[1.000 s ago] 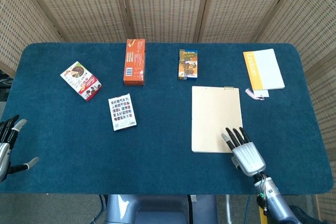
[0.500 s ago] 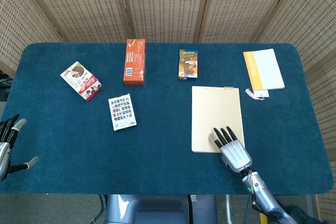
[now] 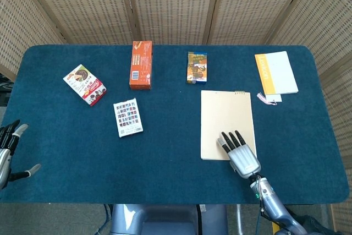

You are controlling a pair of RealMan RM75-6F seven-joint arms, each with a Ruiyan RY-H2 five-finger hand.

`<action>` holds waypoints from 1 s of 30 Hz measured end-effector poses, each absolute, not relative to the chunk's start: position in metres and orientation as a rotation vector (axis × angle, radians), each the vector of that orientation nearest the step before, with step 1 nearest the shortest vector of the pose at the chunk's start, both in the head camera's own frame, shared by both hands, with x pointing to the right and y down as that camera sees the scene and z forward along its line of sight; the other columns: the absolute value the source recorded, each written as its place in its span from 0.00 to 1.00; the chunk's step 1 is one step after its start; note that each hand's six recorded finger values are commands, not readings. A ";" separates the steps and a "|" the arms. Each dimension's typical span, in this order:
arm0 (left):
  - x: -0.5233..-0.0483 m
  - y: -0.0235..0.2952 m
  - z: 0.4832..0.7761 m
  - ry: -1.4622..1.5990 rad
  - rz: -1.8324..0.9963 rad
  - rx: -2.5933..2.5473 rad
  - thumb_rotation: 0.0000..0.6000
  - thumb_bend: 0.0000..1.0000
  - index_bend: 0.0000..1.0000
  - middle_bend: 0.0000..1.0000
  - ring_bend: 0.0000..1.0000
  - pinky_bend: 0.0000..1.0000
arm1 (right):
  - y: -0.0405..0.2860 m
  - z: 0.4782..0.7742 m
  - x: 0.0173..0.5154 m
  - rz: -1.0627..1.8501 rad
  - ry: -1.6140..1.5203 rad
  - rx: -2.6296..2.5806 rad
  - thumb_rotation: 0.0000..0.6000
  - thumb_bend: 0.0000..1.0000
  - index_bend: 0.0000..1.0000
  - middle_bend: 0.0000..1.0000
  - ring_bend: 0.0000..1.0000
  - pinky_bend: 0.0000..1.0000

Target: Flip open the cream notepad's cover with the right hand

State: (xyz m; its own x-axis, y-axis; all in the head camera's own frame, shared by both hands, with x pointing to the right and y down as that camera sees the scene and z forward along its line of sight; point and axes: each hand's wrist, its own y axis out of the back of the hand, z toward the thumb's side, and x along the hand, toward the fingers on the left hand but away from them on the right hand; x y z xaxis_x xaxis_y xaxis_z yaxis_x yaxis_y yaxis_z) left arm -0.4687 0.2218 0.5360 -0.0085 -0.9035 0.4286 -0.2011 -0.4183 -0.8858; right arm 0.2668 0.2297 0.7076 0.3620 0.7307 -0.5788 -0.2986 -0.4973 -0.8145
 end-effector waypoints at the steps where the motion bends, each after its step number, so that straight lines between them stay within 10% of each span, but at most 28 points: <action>1: -0.469 0.222 0.536 1.156 -1.473 -1.660 1.00 0.00 0.00 0.00 0.00 0.00 | 0.229 0.708 0.266 1.324 -0.393 -1.651 1.00 0.45 0.00 0.00 0.00 0.00; 30: -0.471 0.220 0.536 1.163 -1.477 -1.665 1.00 0.00 0.00 0.00 0.00 0.00 | 0.203 0.713 0.256 1.283 -0.478 -1.549 1.00 0.51 0.00 0.00 0.00 0.00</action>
State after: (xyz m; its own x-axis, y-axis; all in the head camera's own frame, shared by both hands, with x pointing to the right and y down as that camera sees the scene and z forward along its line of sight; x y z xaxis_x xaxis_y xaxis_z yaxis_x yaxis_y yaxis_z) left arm -0.4707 0.2205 0.5360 -0.0133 -0.9018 0.4320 -0.2084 -0.4201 -0.8832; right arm 0.2557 0.2029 0.7128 0.3522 0.8017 -0.4829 -0.2898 -0.3973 -0.8708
